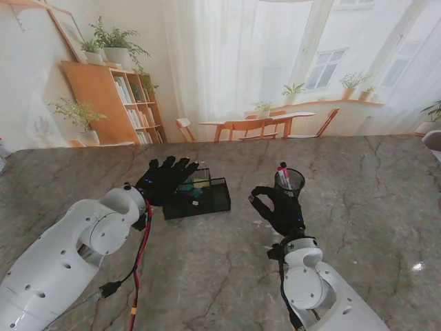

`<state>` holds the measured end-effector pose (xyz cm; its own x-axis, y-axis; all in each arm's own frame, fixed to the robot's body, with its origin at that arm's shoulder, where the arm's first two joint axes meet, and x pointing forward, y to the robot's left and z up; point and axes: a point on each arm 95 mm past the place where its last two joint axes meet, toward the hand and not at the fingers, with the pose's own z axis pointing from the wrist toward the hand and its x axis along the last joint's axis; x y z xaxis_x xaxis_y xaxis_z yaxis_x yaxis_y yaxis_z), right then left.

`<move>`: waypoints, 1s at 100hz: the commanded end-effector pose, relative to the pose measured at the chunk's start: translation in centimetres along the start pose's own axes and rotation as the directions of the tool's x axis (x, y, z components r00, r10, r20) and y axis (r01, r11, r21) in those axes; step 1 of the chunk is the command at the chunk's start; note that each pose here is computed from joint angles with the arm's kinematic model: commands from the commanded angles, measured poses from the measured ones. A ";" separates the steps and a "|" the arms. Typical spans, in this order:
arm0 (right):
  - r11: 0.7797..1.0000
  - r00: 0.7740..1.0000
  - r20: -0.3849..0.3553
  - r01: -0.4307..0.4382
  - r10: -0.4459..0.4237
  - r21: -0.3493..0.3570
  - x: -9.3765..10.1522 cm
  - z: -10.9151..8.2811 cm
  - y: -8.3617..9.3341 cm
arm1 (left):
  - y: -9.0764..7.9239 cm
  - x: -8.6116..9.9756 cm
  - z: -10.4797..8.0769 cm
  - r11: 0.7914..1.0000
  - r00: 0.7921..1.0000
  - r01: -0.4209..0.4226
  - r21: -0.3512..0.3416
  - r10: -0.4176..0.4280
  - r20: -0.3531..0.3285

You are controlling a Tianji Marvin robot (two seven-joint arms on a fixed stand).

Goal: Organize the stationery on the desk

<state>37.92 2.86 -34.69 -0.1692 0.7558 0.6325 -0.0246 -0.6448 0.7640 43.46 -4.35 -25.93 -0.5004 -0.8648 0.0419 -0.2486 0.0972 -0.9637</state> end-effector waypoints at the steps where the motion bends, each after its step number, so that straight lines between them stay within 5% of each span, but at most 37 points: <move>1: 1.000 1.000 -0.005 -0.013 0.013 0.003 0.2 -0.3 -0.1 | 0.6 -0.6 0.2 1.000 1.000 0.001 -0.020 0.000 0.023; 51: 0.999 1.000 -0.003 -0.019 0.019 -0.029 0.2 -0.7 0.3 | 1.7 -5.0 4.7 0.974 0.951 0.214 -0.081 -0.188 0.247; 100: 1.000 1.000 -0.008 -0.002 0.002 -0.023 0.1 -0.7 0.4 | 1.4 -6.2 8.4 0.978 0.971 0.188 -0.085 -0.172 0.168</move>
<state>37.30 2.52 -34.26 -0.1756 0.7538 0.6333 -0.0623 -0.6505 0.7570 52.77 -2.06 -30.54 -0.2881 -0.9466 0.1446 -0.4192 -0.0111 -0.9078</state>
